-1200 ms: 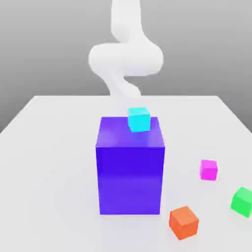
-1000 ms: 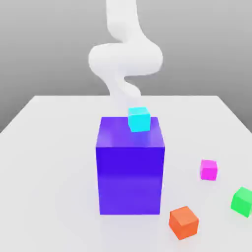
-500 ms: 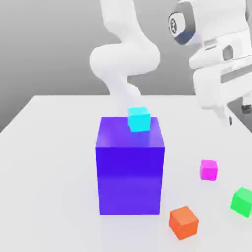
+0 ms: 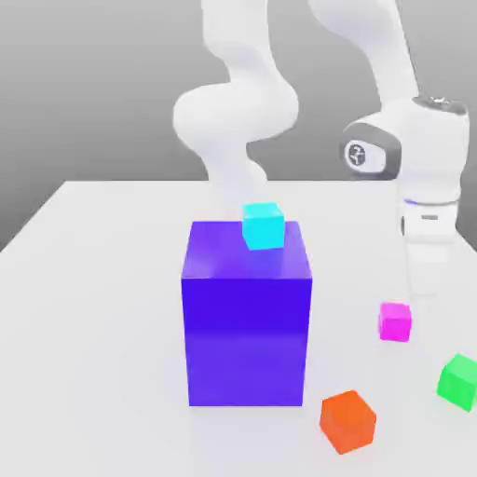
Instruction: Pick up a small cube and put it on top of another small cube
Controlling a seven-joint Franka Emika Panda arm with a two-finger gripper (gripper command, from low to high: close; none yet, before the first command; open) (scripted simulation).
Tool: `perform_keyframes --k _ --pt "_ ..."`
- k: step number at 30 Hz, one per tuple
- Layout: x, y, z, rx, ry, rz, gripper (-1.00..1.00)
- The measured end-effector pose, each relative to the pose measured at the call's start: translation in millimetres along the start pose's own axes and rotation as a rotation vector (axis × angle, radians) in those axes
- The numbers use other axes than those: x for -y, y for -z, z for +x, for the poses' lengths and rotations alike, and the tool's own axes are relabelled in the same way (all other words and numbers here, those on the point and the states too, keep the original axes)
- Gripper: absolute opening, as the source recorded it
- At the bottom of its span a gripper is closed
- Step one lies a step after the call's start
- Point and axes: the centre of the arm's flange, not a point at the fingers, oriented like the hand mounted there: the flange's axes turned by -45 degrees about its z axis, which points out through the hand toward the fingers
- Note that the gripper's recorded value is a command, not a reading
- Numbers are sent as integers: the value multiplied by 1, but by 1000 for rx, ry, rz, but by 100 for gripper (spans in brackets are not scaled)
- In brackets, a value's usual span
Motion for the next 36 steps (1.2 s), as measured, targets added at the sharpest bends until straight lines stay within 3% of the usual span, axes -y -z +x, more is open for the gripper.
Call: perform_keyframes --k 10,11,18,30,36 --pt "-1 -58 -3 6 3 0 0" --pt "0 -65 -4 8 1 2 -100" --pt "0 -66 -4 9 1 2 -100" --pt "0 -2 1 10 24 0 -100" --pt "-58 19 33 16 151 -9 -100"
